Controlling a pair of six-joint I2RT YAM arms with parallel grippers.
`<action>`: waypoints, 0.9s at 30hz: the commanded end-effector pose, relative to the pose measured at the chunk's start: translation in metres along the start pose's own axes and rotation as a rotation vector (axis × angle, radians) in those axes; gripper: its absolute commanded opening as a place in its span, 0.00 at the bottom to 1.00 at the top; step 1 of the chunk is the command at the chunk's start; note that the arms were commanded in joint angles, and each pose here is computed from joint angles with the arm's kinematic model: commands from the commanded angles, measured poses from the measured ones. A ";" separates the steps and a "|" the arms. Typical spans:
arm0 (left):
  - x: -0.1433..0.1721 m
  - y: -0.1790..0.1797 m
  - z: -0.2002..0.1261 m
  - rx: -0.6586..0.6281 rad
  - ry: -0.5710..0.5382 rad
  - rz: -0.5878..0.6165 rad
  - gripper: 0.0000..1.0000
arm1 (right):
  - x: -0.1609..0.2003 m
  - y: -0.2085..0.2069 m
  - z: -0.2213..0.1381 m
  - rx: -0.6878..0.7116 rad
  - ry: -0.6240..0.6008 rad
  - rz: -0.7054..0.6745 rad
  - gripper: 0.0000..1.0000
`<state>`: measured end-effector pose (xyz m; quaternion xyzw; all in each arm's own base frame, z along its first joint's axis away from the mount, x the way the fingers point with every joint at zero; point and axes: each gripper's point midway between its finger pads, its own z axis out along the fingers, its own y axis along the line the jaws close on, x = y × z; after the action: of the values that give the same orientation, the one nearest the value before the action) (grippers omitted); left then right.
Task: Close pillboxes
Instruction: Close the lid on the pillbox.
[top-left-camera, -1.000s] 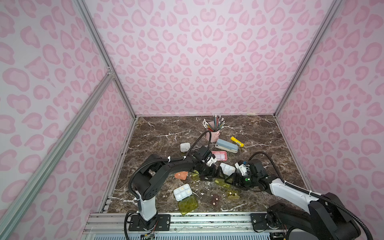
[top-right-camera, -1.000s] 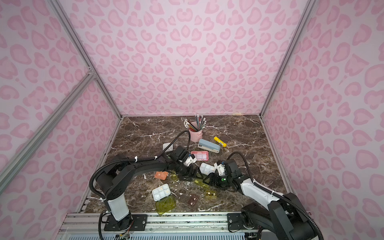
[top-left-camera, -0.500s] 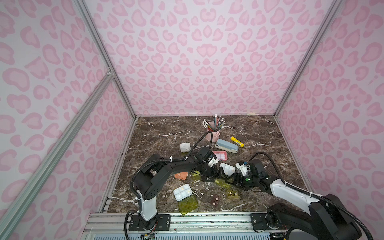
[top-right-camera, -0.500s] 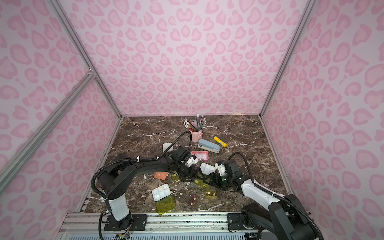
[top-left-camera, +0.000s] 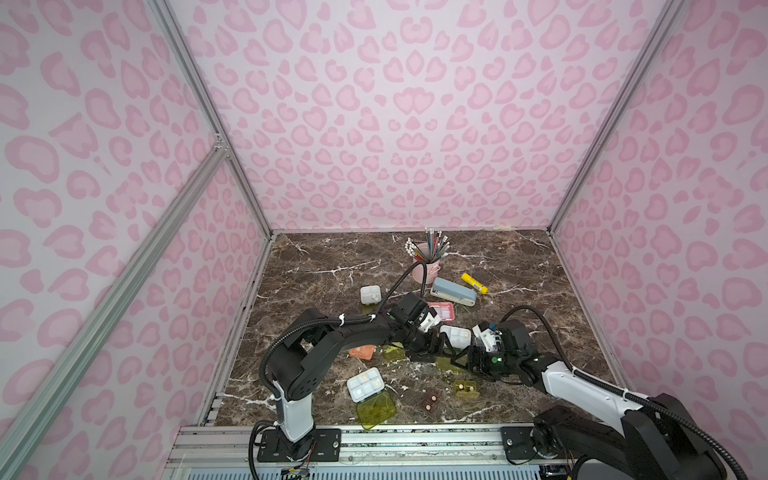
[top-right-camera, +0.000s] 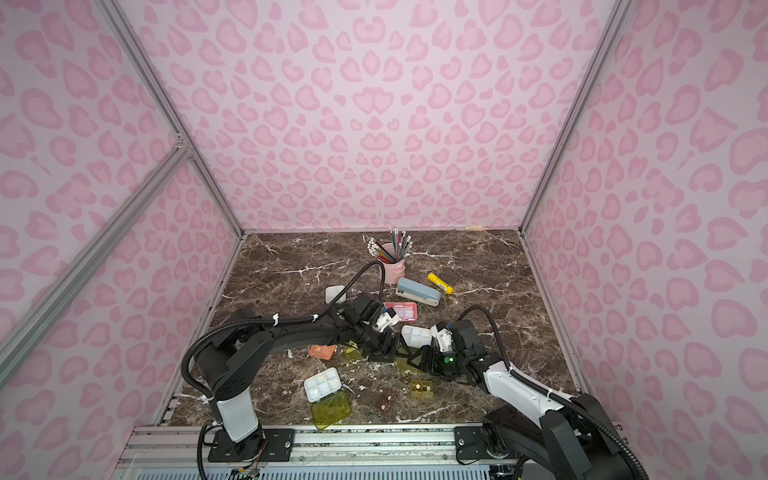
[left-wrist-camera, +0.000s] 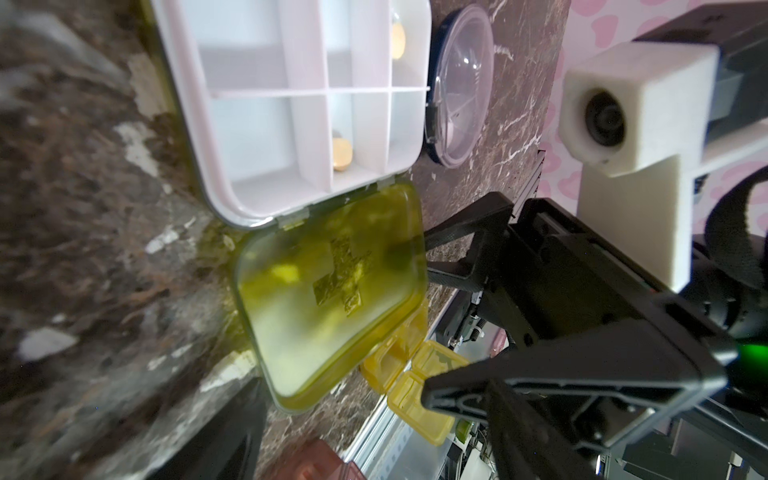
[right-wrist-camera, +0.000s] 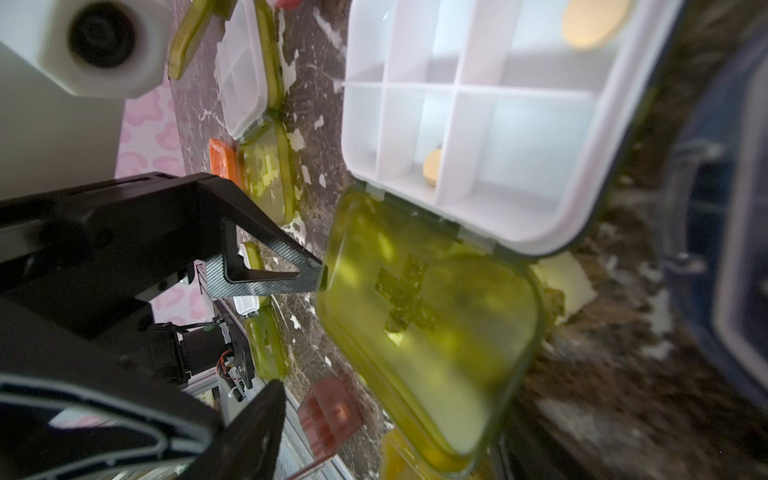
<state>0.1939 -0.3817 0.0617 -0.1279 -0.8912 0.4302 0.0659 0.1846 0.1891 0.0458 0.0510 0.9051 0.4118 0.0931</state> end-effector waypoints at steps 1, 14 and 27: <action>-0.002 -0.005 0.000 0.016 -0.011 0.023 0.81 | -0.007 0.018 -0.002 -0.072 -0.021 -0.052 0.74; -0.003 -0.013 -0.006 0.024 -0.023 0.037 0.80 | -0.016 0.029 -0.010 -0.094 -0.072 -0.075 0.66; 0.002 -0.018 -0.019 0.005 -0.033 0.059 0.83 | -0.027 0.033 -0.014 -0.097 -0.122 -0.074 0.71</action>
<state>0.1946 -0.3812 0.0858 -0.1392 -0.8851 0.4421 0.0434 0.1994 0.1910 0.0716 0.0487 0.8882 0.4343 0.1419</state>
